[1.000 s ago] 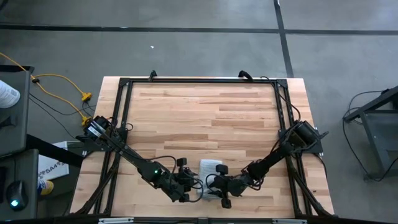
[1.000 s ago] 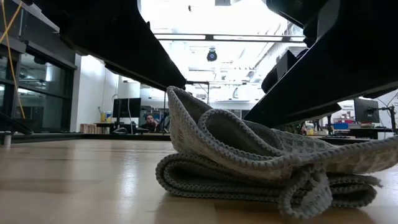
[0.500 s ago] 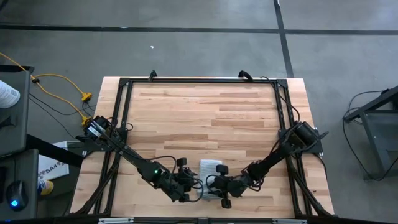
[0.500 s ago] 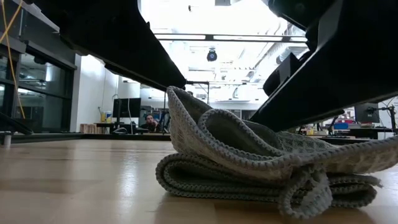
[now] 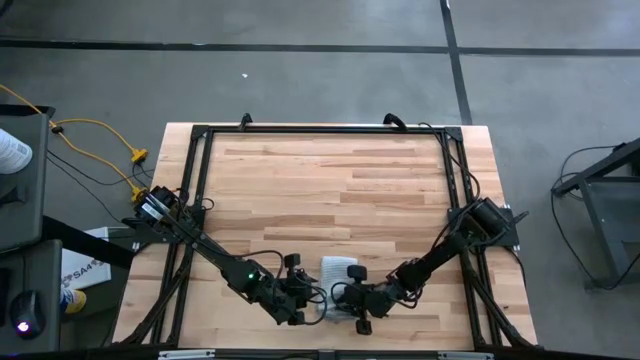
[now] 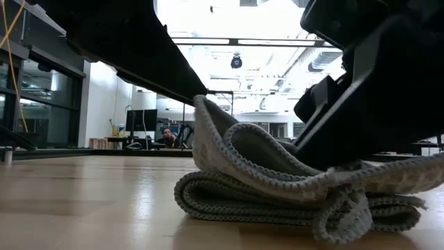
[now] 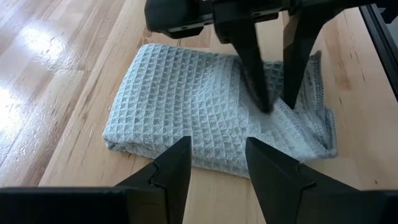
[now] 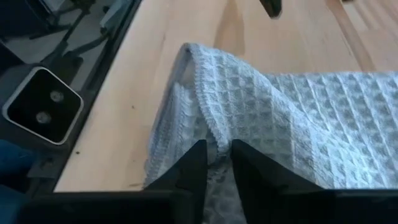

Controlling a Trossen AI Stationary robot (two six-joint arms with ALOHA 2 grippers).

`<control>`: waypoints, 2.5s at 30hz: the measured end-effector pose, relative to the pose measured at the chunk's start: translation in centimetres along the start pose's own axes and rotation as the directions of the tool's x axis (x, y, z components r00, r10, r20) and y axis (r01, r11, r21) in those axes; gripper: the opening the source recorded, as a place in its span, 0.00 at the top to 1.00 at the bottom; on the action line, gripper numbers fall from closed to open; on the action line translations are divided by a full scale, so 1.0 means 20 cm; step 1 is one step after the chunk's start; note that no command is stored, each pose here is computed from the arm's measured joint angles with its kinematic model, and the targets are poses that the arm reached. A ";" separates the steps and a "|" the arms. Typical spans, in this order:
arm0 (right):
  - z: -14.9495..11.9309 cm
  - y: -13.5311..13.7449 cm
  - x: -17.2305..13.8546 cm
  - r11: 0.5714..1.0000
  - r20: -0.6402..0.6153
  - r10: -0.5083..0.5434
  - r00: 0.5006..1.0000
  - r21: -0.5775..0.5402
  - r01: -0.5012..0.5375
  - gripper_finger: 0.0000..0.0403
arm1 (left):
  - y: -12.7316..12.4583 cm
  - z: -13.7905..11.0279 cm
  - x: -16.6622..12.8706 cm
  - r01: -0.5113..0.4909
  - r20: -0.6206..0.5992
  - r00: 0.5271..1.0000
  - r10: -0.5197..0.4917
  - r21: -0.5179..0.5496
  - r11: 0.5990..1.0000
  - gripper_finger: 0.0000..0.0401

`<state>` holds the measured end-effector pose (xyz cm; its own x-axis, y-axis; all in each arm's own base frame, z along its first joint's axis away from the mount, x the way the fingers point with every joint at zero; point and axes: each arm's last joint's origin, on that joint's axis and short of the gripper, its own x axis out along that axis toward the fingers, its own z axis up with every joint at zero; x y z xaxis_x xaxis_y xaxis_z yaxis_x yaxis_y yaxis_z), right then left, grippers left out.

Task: Fold microfiber towels
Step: Fold the gray towel

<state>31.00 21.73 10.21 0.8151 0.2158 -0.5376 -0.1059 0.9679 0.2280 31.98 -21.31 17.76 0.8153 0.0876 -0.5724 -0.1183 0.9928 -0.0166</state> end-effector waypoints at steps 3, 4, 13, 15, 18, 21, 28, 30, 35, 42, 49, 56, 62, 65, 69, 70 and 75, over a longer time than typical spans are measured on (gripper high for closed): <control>0.00 0.00 0.00 1.000 0.002 0.001 1.000 -0.008 -0.001 0.90 | 0.00 0.00 0.00 0.001 -0.001 1.000 -0.001 0.000 1.000 0.62; 0.00 0.00 0.00 1.000 0.001 0.001 1.000 -0.009 -0.001 0.93 | 0.00 0.00 0.00 0.004 -0.003 1.000 -0.004 0.000 1.000 0.62; 0.00 0.03 -0.01 1.000 0.015 0.025 1.000 -0.015 -0.025 0.99 | 0.00 0.00 0.00 0.014 -0.008 1.000 -0.014 -0.001 1.000 0.62; -0.01 0.05 -0.02 0.999 0.020 0.035 0.999 -0.018 -0.035 0.99 | 0.00 0.00 0.00 0.013 -0.009 1.000 -0.013 -0.001 1.000 0.62; 0.00 0.09 -0.02 0.998 0.027 0.052 0.998 -0.023 -0.051 0.99 | 0.00 0.00 0.00 0.013 -0.009 1.000 -0.013 0.000 1.000 0.62; 0.01 0.11 -0.02 0.998 0.037 0.062 0.997 -0.026 -0.061 0.99 | 0.00 0.00 0.00 0.013 -0.009 1.000 -0.013 -0.001 1.000 0.62; 0.00 0.10 -0.02 0.999 -0.009 0.045 0.999 -0.011 -0.045 0.99 | 0.00 0.00 0.00 0.013 -0.009 1.000 -0.013 -0.003 1.000 0.62; 0.00 0.10 -0.02 0.998 -0.019 0.064 0.998 -0.008 -0.064 0.99 | 0.00 0.00 0.00 0.013 -0.009 1.000 -0.013 -0.003 1.000 0.62; -0.01 0.11 -0.02 0.994 -0.042 0.110 0.993 -0.002 -0.110 0.96 | 0.00 0.00 0.00 0.013 -0.009 1.000 -0.013 -0.003 1.000 0.62; 0.00 0.11 -0.02 0.993 -0.028 0.122 0.992 -0.003 -0.122 0.93 | 0.00 0.00 0.00 0.013 -0.009 1.000 -0.013 -0.003 1.000 0.62; 0.03 0.13 -0.02 0.984 0.020 0.177 0.984 0.009 -0.177 0.84 | 0.00 0.00 0.00 0.013 -0.009 1.000 -0.013 -0.003 1.000 0.62; 0.06 0.13 -0.03 0.983 0.061 0.183 0.981 -0.002 -0.183 0.72 | 0.00 0.00 0.00 0.013 -0.009 1.000 -0.013 -0.003 1.000 0.62; 0.10 0.06 -0.01 0.988 0.054 0.119 0.991 0.095 -0.124 0.76 | 0.00 0.00 0.00 0.012 -0.010 1.000 -0.012 -0.003 1.000 0.62; 0.09 0.01 0.00 0.987 0.004 0.105 0.994 0.122 -0.105 0.85 | 0.00 0.00 0.00 0.012 -0.010 1.000 -0.012 -0.002 1.000 0.62; 0.10 -0.02 0.01 0.981 -0.027 0.146 0.989 0.134 -0.141 0.97 | 0.00 0.00 0.00 0.012 -0.011 1.000 -0.012 -0.002 1.000 0.62; 0.11 -0.03 0.01 0.980 -0.030 0.150 0.988 0.137 -0.145 0.98 | 0.00 0.00 0.00 0.012 -0.012 1.000 -0.012 -0.002 1.000 0.62; 0.12 -0.05 0.02 0.974 -0.041 0.174 0.984 0.153 -0.166 0.99 | 0.00 0.00 0.00 0.013 -0.013 1.000 -0.013 -0.002 1.000 0.62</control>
<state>32.79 20.55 11.66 0.7603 0.3865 -0.5222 -0.1517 0.8872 0.4357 31.95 -21.33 17.69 0.8095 0.0734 -0.5826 -0.1085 0.9938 -0.0256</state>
